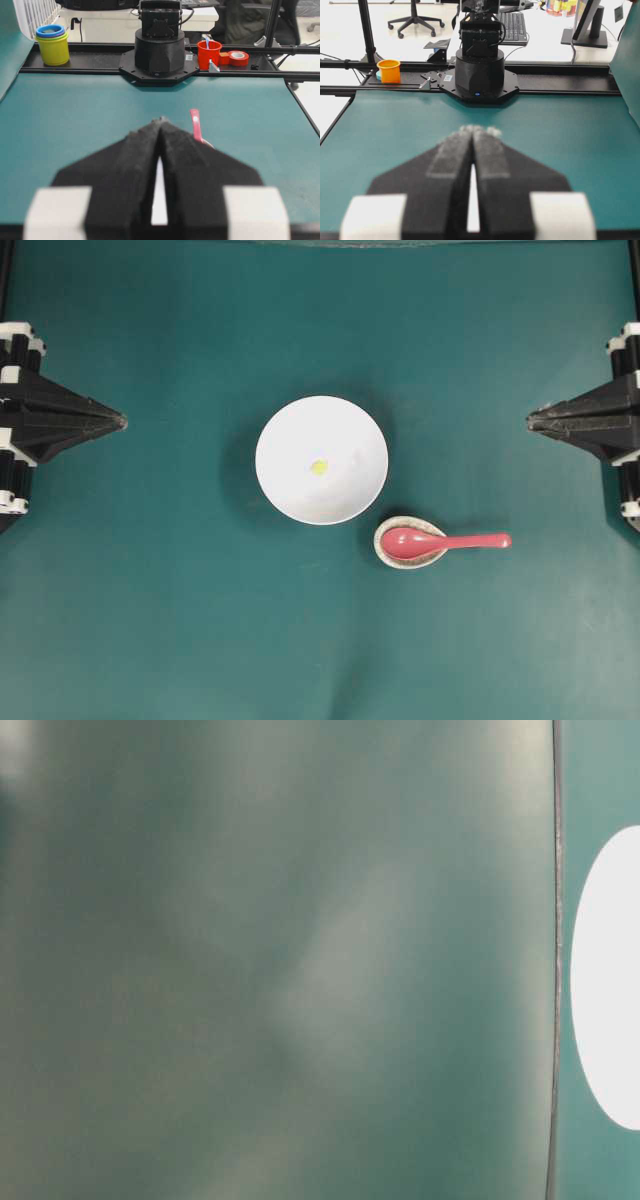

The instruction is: Scoop the yellow hexagonal prism block from the bowl with a spoon using the right arm.

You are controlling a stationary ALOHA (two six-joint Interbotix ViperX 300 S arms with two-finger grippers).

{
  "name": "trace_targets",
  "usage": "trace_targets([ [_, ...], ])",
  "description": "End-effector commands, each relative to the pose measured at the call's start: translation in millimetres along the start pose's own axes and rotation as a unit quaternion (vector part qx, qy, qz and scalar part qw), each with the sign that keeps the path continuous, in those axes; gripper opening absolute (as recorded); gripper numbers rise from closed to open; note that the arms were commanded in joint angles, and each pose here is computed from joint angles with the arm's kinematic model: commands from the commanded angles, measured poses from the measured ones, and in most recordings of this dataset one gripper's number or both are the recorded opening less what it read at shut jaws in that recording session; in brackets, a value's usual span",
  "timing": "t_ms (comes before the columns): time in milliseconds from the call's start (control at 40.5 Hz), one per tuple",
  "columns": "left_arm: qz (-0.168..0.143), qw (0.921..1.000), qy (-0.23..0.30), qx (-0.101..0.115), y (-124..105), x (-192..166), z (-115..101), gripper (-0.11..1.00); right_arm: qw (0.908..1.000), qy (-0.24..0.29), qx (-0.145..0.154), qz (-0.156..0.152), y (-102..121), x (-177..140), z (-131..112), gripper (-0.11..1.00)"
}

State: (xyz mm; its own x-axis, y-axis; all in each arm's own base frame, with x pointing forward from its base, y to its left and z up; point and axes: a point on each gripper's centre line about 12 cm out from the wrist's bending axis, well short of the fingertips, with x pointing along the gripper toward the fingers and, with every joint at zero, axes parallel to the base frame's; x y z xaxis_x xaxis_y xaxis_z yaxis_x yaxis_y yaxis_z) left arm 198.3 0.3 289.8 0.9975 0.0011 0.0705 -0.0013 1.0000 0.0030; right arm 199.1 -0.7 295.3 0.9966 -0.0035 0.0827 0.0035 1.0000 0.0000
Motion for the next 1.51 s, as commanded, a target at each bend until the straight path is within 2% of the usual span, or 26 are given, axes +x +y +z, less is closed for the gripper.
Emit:
trace_targets([
  [0,0.004,0.9999,-0.008,0.010,2,4,8,-0.01,1.0000,-0.002,0.004,-0.003,-1,2,2,-0.02],
  [148,0.018,0.9998,-0.001,0.009,8,6,4,0.00,0.9999,0.008,0.011,-0.005,-1,5,-2,-0.02],
  [371,0.018,0.9998,0.005,0.003,8,7,2,0.00,0.9998,0.007,0.016,-0.006,-2,5,0,-0.01],
  [494,0.018,0.9998,0.005,0.003,8,7,2,0.00,0.9998,0.008,0.017,-0.005,-1,5,-1,0.10],
  [717,0.018,0.9998,0.005,0.004,8,7,2,0.00,0.9993,0.019,0.029,-0.010,-3,8,-7,0.44],
  [890,0.018,0.9998,0.005,0.003,8,7,2,0.00,0.9982,0.040,0.043,-0.015,-3,12,-19,0.55],
  [1137,0.017,0.9998,0.004,0.006,8,6,2,0.00,0.9977,0.040,0.050,-0.024,-5,20,-39,0.55],
  [1483,0.017,0.9998,0.007,0.006,8,6,1,0.00,0.9958,0.059,0.061,-0.036,-3,31,-93,0.55],
])
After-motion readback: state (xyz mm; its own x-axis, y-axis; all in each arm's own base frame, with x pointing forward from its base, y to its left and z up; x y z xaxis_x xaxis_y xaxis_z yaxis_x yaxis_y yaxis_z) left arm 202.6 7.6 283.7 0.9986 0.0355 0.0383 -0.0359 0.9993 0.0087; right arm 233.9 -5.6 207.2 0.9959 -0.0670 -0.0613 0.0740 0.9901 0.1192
